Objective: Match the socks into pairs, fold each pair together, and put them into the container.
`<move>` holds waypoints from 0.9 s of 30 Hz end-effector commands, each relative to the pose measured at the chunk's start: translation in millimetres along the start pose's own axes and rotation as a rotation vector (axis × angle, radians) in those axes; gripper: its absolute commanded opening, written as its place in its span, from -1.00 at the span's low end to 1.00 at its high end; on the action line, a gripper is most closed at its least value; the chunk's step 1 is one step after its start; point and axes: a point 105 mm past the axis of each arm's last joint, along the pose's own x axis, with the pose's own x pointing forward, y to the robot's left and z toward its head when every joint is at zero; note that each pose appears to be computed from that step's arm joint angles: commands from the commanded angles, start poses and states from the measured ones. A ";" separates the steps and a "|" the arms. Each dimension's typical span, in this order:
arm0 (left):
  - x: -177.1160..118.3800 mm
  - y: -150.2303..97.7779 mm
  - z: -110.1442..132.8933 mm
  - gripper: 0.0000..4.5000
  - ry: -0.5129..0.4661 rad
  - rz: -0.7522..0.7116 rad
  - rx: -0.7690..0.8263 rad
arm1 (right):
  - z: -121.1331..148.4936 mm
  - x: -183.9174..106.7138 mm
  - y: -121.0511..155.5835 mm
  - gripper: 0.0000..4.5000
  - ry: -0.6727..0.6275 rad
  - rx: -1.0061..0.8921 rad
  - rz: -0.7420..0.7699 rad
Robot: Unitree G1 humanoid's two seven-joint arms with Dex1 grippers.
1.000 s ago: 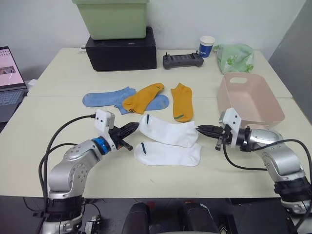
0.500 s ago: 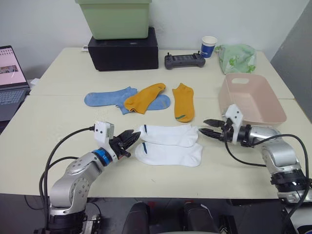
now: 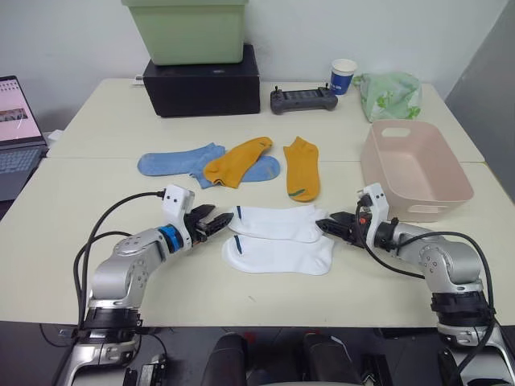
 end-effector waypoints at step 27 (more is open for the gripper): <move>-51.5 -59.8 27.2 -1.00 -0.097 -0.173 -0.119 | 34.2 -46.9 48.7 -0.99 -0.119 0.114 0.183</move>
